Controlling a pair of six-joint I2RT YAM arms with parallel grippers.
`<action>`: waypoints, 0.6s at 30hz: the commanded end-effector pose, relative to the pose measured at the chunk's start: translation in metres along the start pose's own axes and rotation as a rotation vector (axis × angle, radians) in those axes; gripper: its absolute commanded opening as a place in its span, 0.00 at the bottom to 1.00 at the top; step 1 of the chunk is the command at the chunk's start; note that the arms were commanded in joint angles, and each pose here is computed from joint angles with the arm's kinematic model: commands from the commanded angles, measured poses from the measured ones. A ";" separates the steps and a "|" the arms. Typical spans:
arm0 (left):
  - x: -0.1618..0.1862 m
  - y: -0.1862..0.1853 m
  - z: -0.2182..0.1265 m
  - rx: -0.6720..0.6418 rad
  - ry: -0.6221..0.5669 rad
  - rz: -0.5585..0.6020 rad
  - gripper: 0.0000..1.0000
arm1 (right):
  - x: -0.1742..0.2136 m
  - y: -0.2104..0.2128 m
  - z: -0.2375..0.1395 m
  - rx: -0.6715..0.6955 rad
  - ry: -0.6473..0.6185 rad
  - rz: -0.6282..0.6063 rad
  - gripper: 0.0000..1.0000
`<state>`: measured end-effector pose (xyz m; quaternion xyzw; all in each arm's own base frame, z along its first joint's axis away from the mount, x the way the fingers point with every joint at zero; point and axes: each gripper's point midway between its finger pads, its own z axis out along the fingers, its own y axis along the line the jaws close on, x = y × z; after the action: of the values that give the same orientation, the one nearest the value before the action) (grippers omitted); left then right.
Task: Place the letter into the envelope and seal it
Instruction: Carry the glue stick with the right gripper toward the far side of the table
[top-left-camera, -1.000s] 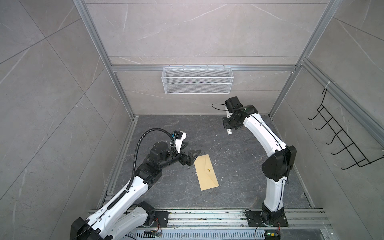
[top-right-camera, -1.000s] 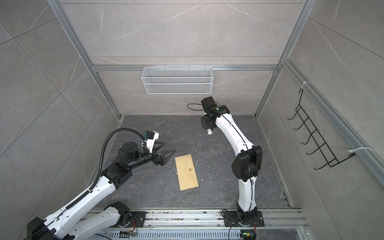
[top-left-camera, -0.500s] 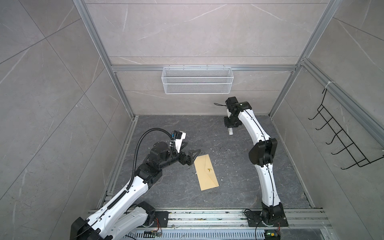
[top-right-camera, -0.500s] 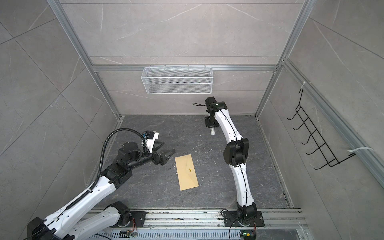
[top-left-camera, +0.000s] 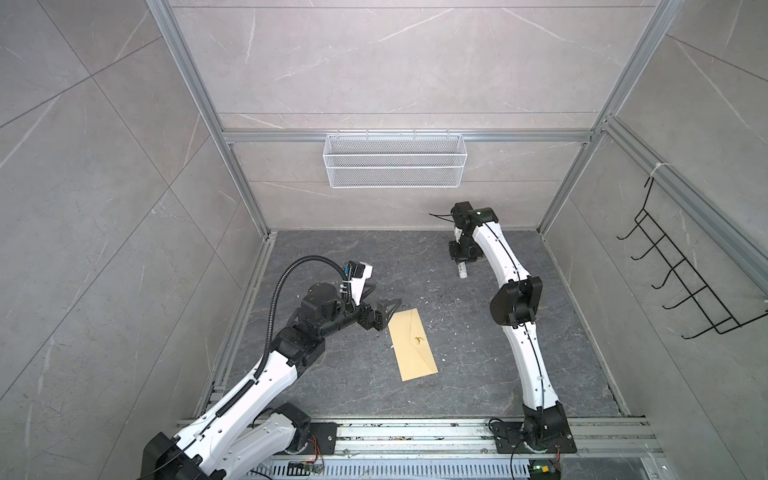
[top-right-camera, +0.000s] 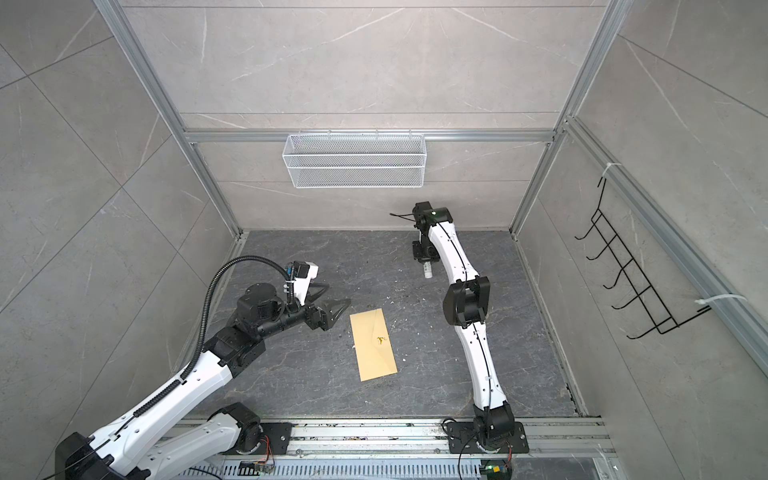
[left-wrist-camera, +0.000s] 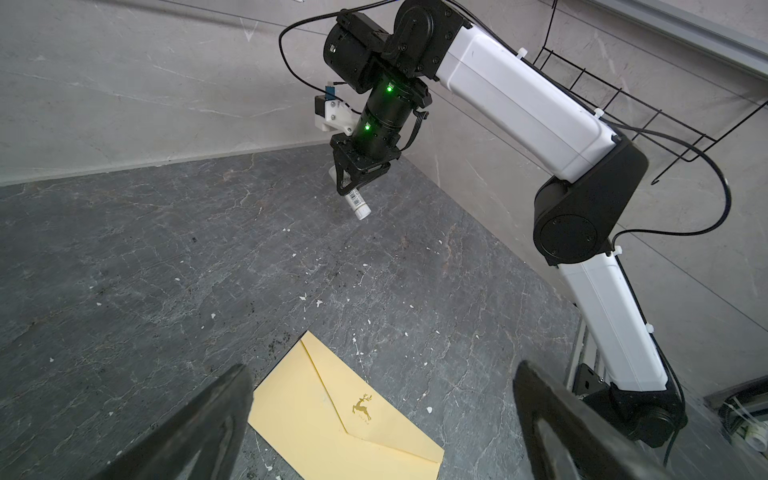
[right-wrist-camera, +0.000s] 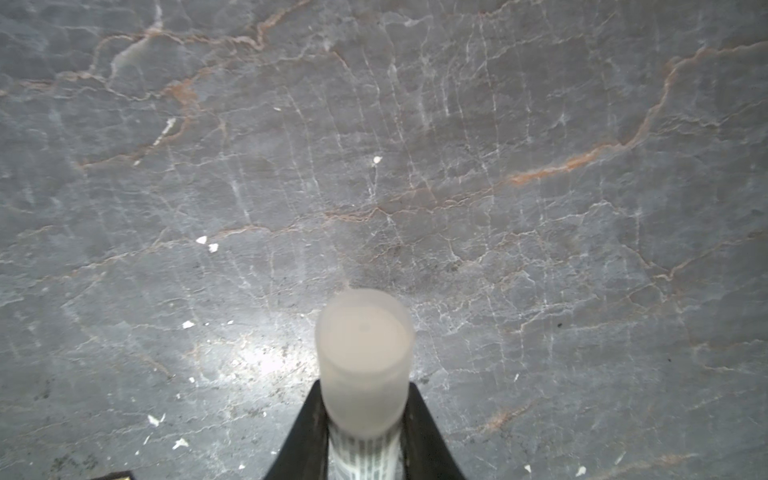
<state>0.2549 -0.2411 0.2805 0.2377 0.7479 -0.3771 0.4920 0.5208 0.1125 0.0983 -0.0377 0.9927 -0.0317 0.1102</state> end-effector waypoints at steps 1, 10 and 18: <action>-0.005 -0.003 0.000 0.012 -0.016 0.019 1.00 | 0.009 -0.004 0.013 -0.002 0.051 0.008 0.17; -0.001 -0.002 0.001 0.011 -0.009 0.014 1.00 | 0.012 -0.008 0.034 -0.015 0.087 0.031 0.16; -0.001 -0.002 0.002 0.015 -0.006 0.014 1.00 | 0.017 -0.010 0.055 -0.022 0.124 0.049 0.16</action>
<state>0.2553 -0.2414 0.2747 0.2374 0.7520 -0.3756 0.4869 0.5218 0.0988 0.0619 -0.0209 0.9968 -0.0231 0.0739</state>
